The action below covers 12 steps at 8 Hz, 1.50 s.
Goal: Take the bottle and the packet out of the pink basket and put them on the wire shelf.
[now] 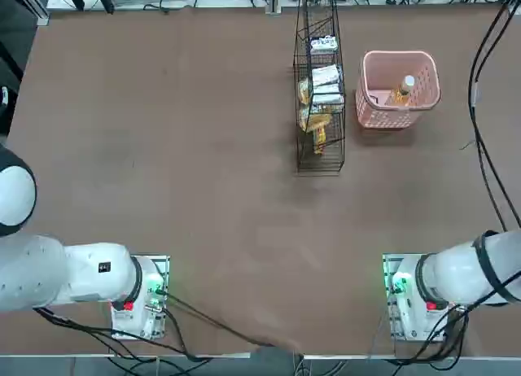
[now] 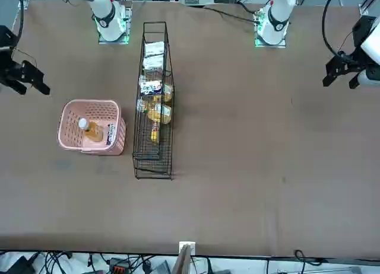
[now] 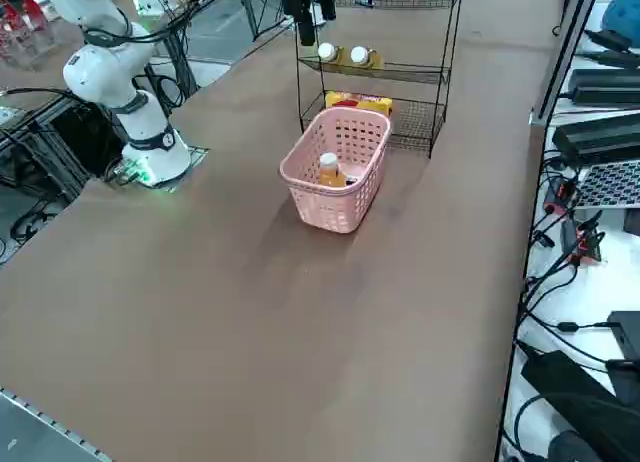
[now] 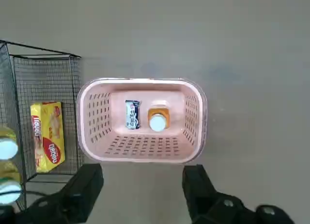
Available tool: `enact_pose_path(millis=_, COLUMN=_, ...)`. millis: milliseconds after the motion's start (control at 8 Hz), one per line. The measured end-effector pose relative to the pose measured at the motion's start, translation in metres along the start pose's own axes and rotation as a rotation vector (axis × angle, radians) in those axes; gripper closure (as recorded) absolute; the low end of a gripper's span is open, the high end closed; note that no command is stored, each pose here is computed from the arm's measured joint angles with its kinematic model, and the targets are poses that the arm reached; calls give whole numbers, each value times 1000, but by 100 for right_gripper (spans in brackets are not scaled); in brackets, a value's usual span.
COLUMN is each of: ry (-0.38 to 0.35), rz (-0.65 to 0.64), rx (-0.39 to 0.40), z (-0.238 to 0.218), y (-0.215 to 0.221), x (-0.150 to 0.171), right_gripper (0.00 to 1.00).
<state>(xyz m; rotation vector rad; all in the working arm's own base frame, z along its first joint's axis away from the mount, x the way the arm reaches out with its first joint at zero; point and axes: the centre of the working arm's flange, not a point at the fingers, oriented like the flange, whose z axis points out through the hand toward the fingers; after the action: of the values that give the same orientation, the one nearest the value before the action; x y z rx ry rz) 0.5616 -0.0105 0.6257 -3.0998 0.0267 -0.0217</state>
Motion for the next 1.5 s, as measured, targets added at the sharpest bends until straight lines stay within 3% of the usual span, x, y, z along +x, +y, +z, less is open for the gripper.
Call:
enact_pose_path(millis=625, ry=-68, rz=6, rx=-1, z=37, y=3, x=0, right_gripper=0)
enact_pose_path(millis=1000, ry=-95, rz=16, rx=-8, z=137, y=9, x=6, right_gripper=0)
enact_pose_path(millis=1500, ry=-34, rz=-33, rx=-16, z=222, y=7, x=3, right_gripper=0)
